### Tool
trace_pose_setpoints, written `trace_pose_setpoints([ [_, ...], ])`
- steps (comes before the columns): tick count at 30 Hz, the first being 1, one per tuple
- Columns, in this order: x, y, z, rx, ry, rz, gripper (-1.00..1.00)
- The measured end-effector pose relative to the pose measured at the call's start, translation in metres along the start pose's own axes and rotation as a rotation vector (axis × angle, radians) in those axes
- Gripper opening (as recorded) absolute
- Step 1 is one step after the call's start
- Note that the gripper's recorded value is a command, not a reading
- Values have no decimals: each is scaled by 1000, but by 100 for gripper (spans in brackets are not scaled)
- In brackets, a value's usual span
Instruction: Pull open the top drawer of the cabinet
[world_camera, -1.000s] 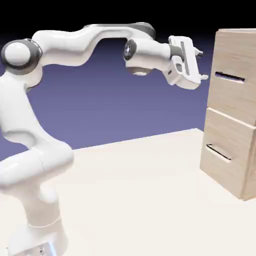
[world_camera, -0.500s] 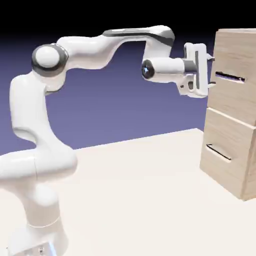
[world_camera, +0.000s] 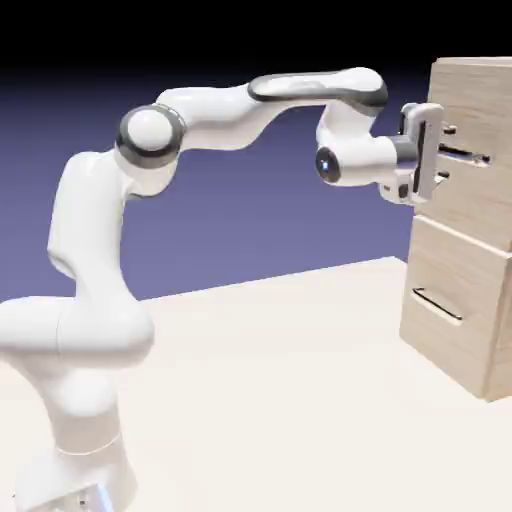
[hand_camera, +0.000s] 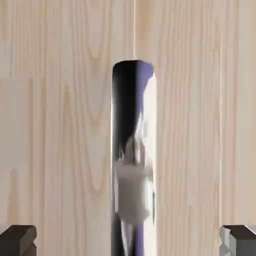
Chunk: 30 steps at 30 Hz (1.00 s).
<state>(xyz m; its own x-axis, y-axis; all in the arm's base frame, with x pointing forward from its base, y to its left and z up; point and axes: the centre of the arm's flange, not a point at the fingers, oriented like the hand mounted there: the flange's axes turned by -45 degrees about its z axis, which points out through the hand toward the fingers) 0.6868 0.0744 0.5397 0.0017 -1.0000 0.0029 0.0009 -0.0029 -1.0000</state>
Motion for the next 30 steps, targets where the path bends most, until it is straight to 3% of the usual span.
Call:
trace_pose_setpoints([
  [1,1,1,7,-1,1,3,0],
  [2,1,1,7,-1,1,3,-100],
  [30,1,1,-168,0,0,3,-100],
])
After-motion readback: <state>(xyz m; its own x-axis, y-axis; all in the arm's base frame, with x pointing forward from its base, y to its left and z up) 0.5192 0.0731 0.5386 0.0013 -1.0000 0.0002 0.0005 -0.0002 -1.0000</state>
